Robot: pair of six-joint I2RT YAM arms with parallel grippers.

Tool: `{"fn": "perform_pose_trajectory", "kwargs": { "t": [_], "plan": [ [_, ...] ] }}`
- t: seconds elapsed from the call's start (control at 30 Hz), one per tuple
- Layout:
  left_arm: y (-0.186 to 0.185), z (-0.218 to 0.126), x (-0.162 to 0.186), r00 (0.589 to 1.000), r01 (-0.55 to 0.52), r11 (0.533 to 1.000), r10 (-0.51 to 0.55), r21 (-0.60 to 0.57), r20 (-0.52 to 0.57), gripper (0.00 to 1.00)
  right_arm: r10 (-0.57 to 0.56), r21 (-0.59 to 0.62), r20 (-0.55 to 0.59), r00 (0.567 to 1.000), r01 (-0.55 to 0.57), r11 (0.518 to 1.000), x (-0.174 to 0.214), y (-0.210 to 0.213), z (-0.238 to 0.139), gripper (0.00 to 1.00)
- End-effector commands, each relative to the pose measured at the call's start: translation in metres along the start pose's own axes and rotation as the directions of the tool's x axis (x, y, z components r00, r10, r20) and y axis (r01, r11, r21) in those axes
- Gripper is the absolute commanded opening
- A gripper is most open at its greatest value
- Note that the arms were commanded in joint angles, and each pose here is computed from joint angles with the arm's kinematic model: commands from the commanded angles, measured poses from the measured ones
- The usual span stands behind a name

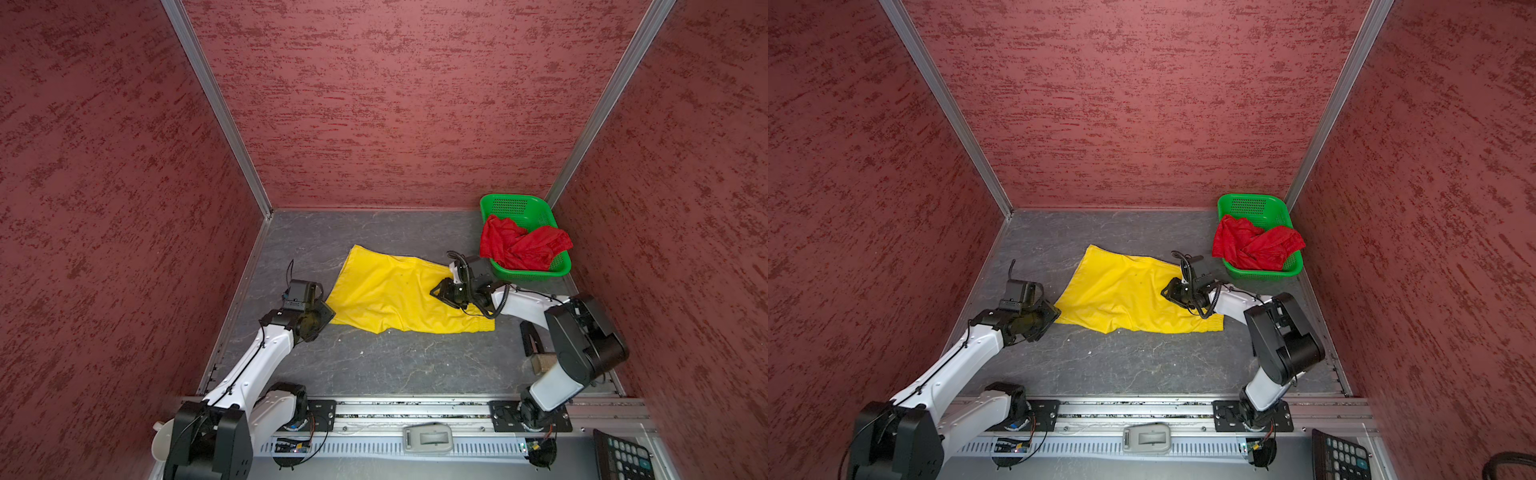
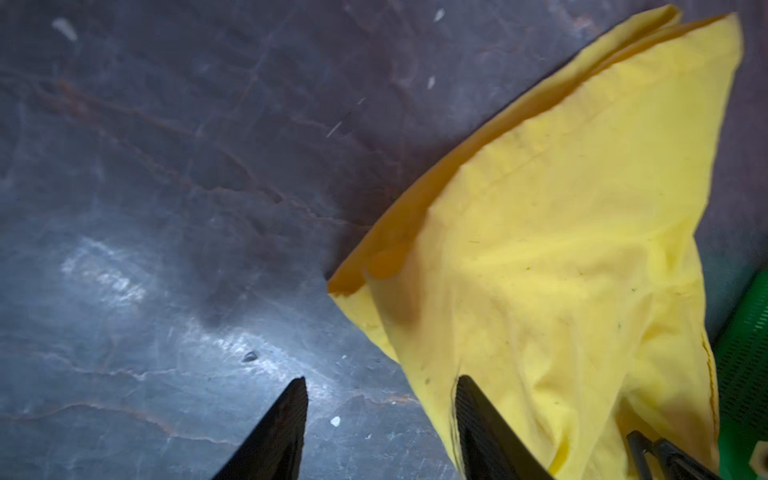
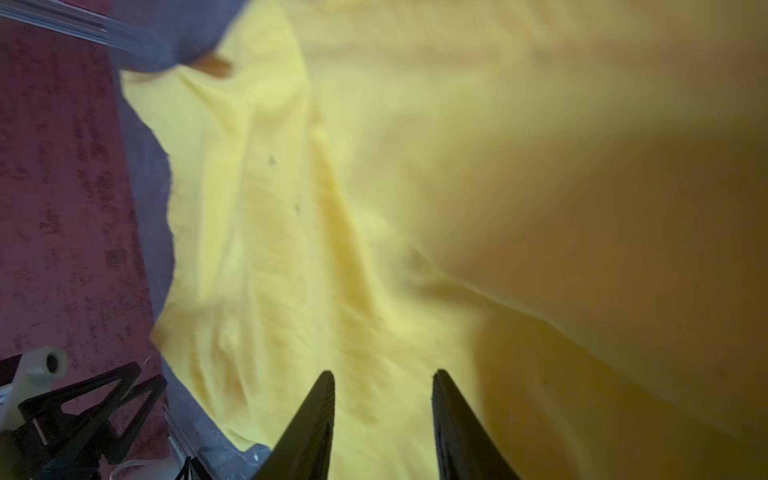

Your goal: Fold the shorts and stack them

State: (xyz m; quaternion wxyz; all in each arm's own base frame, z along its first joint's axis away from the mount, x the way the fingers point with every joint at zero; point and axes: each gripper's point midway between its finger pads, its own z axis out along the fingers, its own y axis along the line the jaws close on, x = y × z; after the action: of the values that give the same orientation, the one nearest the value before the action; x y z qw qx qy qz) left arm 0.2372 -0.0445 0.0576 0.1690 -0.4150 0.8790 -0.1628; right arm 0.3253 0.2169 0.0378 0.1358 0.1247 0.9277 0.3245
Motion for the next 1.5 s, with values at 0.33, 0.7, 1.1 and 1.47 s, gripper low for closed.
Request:
{"fn": "perform_pose_trajectory", "kwargs": {
  "t": [0.33,0.7,1.1,1.47],
  "plan": [
    [-0.009,0.034,-0.006,0.993,0.117,0.993,-0.117,0.021,-0.023,0.54,0.04,0.09,-0.045,0.998,-0.035,0.995,0.019,-0.033,0.014,0.4],
    [-0.023,0.028,-0.014,0.995,0.104,0.991,-0.105,0.08,0.0,0.57,0.052,0.12,-0.067,0.996,-0.044,0.992,0.033,-0.049,0.013,0.4],
    [-0.02,0.003,-0.027,0.984,0.141,0.981,-0.154,0.134,0.093,0.58,0.061,0.094,-0.08,0.995,-0.053,0.994,0.033,-0.045,0.018,0.4],
    [-0.02,0.028,-0.022,0.985,0.168,0.982,-0.171,0.086,0.026,0.57,0.062,0.093,-0.088,0.994,-0.054,0.994,0.035,-0.045,0.02,0.4]
  ]
}}
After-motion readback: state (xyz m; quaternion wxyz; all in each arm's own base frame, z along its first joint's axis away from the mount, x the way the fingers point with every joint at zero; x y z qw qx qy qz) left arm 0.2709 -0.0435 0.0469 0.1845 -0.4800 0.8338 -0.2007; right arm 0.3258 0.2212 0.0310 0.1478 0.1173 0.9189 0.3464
